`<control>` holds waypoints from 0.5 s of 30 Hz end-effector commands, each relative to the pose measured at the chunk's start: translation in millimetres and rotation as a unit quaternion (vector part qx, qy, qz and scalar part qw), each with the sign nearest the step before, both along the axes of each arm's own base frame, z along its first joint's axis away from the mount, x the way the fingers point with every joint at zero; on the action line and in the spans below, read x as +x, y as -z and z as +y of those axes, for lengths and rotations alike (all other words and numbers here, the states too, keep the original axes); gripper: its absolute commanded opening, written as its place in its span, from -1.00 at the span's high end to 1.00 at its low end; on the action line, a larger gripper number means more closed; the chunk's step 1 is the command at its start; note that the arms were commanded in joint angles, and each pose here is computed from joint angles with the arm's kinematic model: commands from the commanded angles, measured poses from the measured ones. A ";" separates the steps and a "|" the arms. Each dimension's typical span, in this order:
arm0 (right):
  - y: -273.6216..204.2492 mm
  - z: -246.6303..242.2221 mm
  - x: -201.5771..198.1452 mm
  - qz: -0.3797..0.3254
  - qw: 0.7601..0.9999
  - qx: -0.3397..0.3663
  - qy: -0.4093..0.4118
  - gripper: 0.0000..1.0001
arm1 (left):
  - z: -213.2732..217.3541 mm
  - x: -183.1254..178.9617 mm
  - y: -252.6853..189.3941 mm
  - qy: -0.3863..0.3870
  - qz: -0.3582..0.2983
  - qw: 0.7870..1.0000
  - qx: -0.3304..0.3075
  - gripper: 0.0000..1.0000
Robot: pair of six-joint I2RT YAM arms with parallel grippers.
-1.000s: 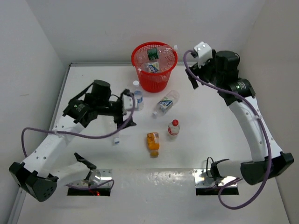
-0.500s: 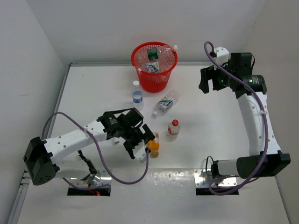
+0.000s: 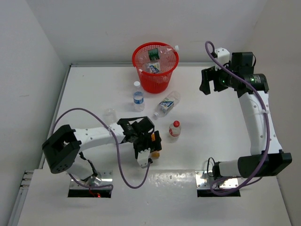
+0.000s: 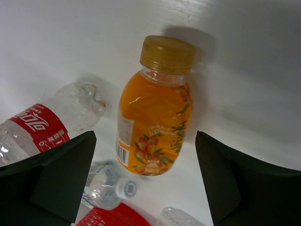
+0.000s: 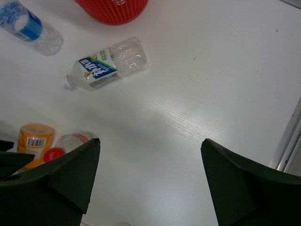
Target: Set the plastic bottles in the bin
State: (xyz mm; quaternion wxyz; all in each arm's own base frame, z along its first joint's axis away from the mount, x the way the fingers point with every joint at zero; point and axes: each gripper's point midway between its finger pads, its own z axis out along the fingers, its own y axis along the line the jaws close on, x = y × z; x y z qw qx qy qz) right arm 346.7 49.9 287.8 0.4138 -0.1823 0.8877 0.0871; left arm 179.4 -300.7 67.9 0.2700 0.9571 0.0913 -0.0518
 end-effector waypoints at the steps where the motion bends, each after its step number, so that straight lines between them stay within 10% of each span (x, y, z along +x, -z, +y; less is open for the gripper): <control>1: -5.4 -0.4 4.2 -0.012 1.000 -0.003 -0.006 -0.73 | -22.1 2.6 -0.9 0.061 -0.044 0.997 -0.025 -0.87; 9: -9.8 1.9 9.1 -0.016 1.000 -0.007 -0.012 -0.75 | -28.1 12.3 26.3 0.075 -0.048 0.996 0.009 -0.82; 15: -11.5 1.6 12.3 -0.021 1.000 -0.009 -0.015 -0.75 | -25.6 13.5 20.2 0.062 -0.050 0.997 0.008 -0.28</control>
